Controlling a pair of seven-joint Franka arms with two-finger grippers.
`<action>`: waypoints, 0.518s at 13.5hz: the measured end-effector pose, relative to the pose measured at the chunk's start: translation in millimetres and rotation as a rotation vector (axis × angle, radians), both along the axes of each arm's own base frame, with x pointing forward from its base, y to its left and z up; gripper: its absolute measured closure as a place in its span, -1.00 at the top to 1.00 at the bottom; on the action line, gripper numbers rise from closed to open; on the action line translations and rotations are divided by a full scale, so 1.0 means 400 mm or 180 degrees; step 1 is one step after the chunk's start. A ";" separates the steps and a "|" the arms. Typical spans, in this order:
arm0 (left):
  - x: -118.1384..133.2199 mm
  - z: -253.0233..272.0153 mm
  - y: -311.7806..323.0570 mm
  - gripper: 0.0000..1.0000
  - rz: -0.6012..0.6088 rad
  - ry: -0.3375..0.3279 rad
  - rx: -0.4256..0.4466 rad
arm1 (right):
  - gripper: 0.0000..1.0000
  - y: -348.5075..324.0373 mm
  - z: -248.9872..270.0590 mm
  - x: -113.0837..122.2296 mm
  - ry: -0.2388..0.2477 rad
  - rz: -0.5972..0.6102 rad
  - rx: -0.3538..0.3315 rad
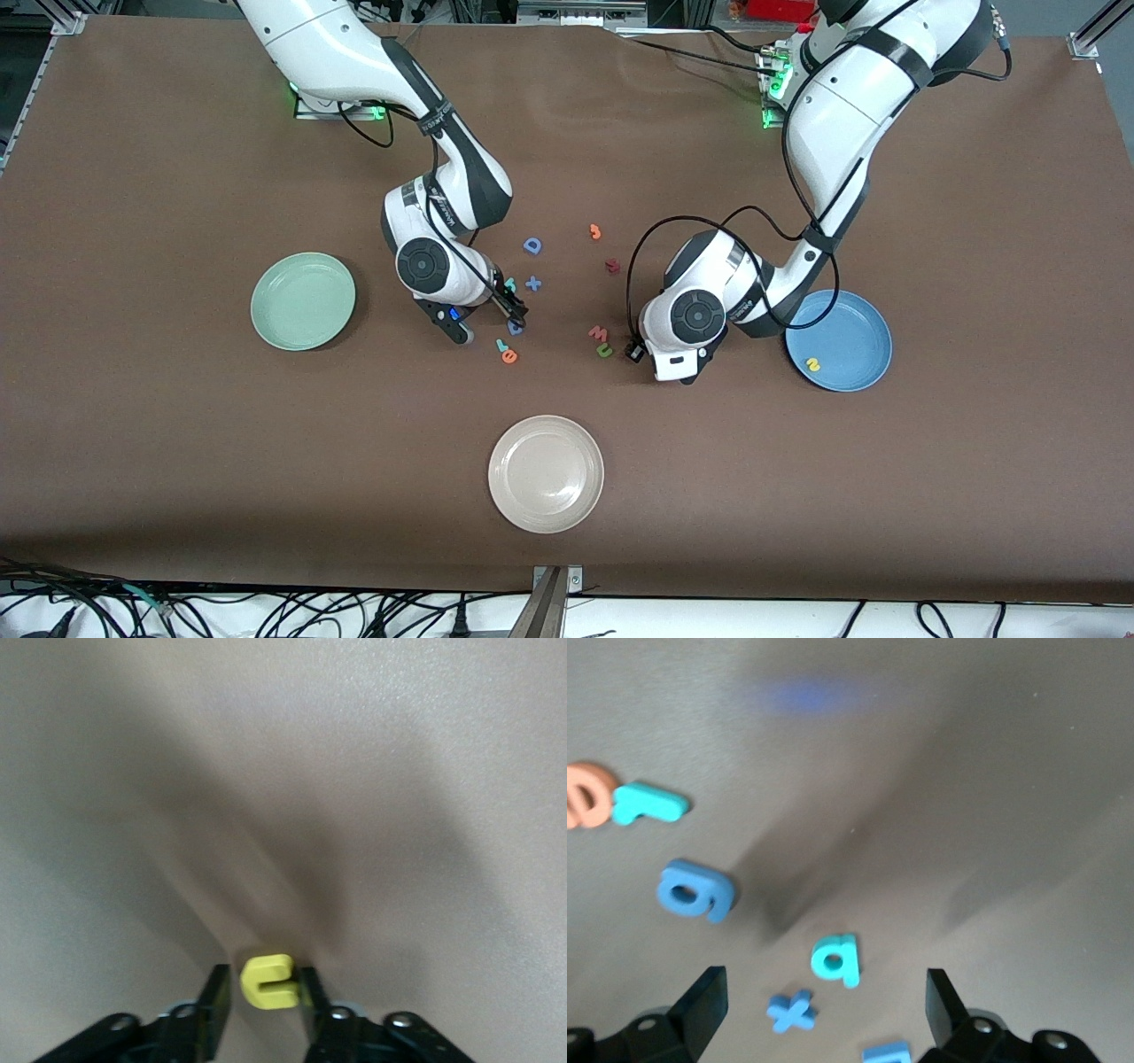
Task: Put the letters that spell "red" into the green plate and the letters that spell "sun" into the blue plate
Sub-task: 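Grasp the yellow c letter with the left gripper and carry it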
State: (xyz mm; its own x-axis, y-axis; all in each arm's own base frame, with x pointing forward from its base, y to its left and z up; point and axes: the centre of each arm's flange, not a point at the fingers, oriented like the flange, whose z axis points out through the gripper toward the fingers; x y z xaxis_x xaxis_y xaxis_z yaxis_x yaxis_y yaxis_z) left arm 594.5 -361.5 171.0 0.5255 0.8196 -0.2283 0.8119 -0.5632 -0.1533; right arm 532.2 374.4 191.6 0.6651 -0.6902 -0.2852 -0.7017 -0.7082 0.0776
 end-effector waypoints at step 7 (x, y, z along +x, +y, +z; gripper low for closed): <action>0.004 0.005 0.005 -0.44 0.0008 0.0007 0.0008 | 0.97 0.014 -0.045 -0.038 -0.0023 -0.0138 -0.0062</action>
State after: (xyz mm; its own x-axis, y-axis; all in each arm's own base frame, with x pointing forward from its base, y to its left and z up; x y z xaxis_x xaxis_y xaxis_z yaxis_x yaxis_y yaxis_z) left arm 596.0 -359.6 173.0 0.5229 0.8215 -0.2275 0.8130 -0.5608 -0.1565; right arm 516.9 380.0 173.5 0.6363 -0.7239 -0.2667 -0.7324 -0.6754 0.0858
